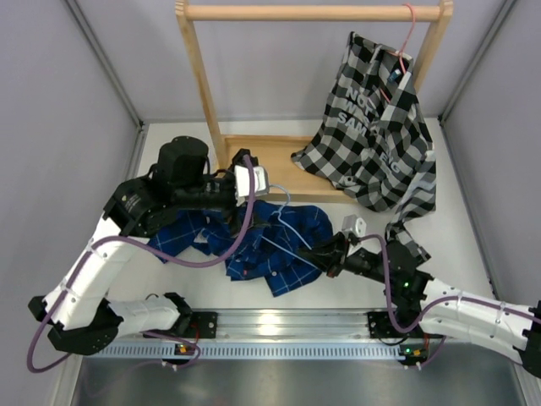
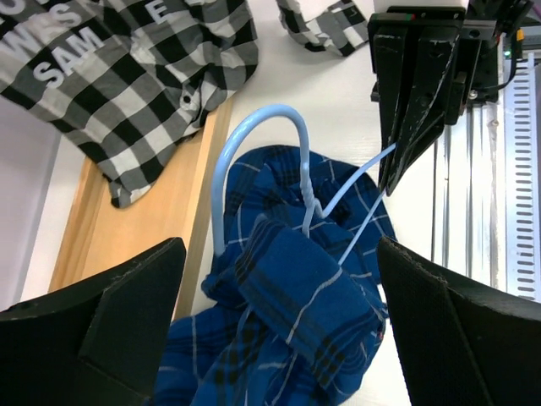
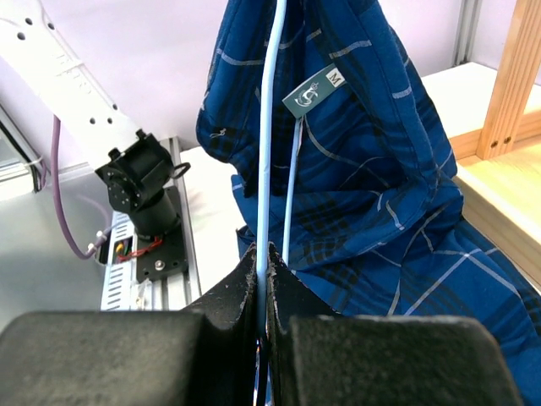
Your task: Place the shirt on the hanger
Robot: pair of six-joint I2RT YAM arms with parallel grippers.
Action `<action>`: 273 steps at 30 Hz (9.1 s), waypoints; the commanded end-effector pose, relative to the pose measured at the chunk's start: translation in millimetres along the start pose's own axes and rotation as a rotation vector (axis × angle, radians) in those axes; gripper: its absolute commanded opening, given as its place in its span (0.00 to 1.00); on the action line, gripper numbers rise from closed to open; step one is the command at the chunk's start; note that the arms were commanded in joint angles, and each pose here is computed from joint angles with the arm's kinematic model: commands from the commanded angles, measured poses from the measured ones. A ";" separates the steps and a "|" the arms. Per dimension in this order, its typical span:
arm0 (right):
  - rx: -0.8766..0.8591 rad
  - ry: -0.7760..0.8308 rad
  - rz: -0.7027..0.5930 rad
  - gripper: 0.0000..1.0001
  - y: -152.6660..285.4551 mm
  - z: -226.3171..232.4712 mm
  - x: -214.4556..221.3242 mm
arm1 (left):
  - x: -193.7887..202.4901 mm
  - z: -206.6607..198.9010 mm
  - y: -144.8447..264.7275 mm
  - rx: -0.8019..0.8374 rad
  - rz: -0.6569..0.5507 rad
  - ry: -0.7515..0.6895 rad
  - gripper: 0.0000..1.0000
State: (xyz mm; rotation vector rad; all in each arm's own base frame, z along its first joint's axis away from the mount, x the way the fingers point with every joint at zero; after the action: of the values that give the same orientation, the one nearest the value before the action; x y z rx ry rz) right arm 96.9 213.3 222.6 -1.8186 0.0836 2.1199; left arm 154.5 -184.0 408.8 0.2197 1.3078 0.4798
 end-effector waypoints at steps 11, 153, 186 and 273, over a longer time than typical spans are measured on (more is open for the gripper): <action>-0.043 0.100 -0.113 0.00 17.9 10.4 -32.7 | 18.9 -16.0 27.7 -0.100 0.050 0.004 0.80; 0.896 -0.230 0.182 0.00 -20.2 -219.2 -103.8 | 105.7 -50.1 3.6 -0.316 0.075 0.400 0.00; 0.227 -0.597 0.029 0.34 -18.8 -158.1 -32.3 | 99.3 -31.2 -27.9 -0.376 0.105 0.580 0.00; 0.569 -0.289 -0.005 0.00 -27.5 -144.8 -123.7 | 84.7 1.2 1.4 -0.780 0.125 0.680 0.00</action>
State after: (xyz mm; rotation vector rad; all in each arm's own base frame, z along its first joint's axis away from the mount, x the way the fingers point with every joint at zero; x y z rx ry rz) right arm 285.3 180.1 281.9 -1.1323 0.6960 2.1633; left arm 164.8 -156.5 309.1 -0.3717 1.7038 1.1275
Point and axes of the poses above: each gripper's point midway between its finger pads, its own y axis back along the fingers, its own z axis along the line the jaws close on, x = y × z, the point moved 8 cm from there along y, back along the fingers, and after that the axes turned 1 degree about -y, right-handed, at the moved point
